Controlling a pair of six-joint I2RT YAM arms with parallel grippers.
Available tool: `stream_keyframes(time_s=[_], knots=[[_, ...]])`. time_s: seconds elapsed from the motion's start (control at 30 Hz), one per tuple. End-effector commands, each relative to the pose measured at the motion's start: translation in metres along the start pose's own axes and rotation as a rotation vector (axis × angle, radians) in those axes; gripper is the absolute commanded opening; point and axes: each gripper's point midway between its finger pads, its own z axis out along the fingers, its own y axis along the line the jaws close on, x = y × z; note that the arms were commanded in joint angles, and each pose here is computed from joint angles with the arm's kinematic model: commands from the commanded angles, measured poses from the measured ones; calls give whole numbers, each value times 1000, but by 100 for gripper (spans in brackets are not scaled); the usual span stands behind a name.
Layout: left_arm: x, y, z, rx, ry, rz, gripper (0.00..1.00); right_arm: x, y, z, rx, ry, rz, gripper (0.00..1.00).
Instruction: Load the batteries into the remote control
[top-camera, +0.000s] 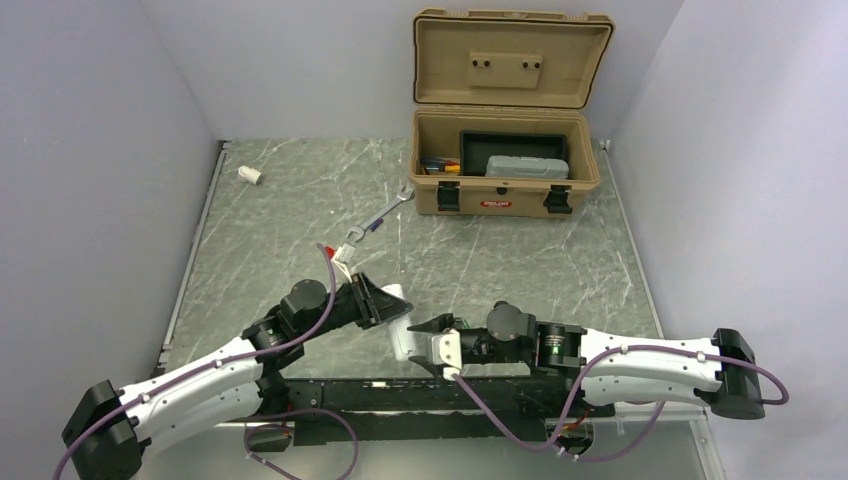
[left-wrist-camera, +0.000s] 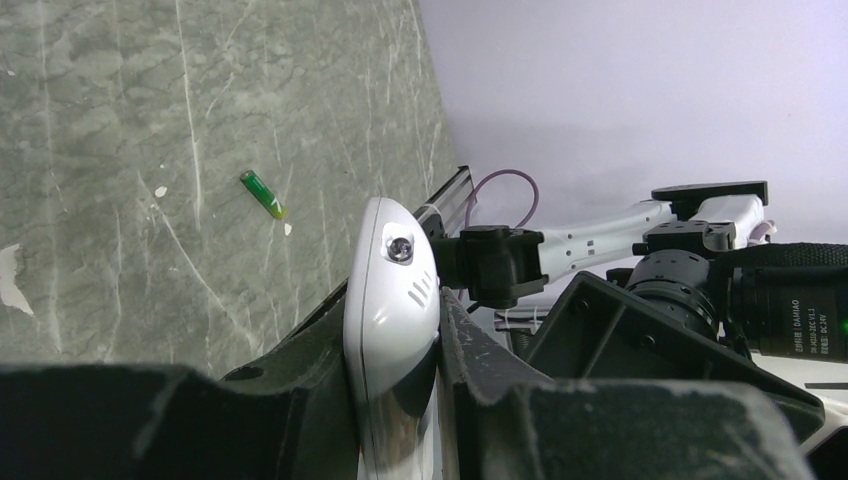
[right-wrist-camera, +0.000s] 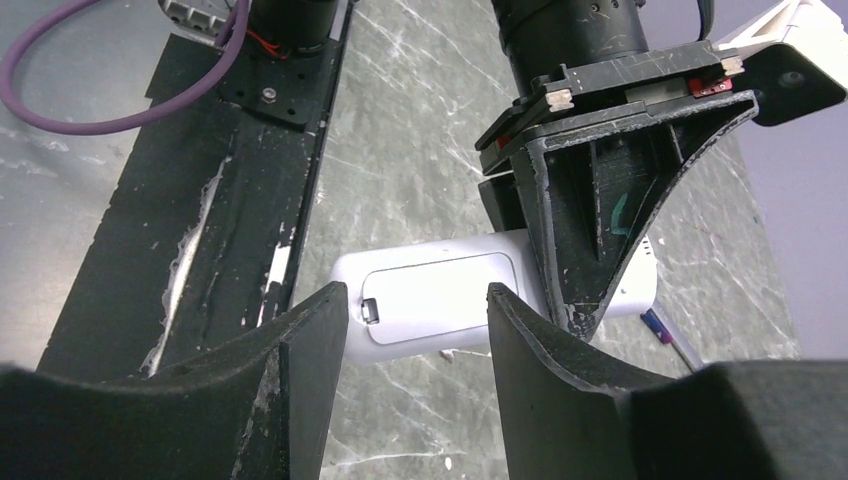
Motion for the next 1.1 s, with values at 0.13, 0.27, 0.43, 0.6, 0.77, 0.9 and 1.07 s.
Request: stream_keyframes(time_s=[0.13, 0.27, 0.43, 0.6, 0.77, 0.9, 1.07], knots=[[-6, -27, -1, 108, -10, 35, 0, -17, -17, 3, 56, -42, -53, 54], [-6, -27, -2, 104, -13, 35, 0, -16, -14, 5, 36, -38, -55, 54], [-5, -27, -1, 105, -10, 36, 0, -12, -14, 5, 38, -22, -63, 54], [-5, -27, -1, 107, -8, 37, 0, -10, -18, 4, 59, -10, -76, 54], [-5, -28, 0, 109, -8, 38, 0, -4, -20, 4, 68, 19, -89, 54], [-5, -28, 0, 112, -5, 35, 0, -3, -20, 4, 68, 24, -93, 54], [-4, -26, 0, 105, -4, 36, 0, -3, -24, 4, 86, 24, -101, 54]])
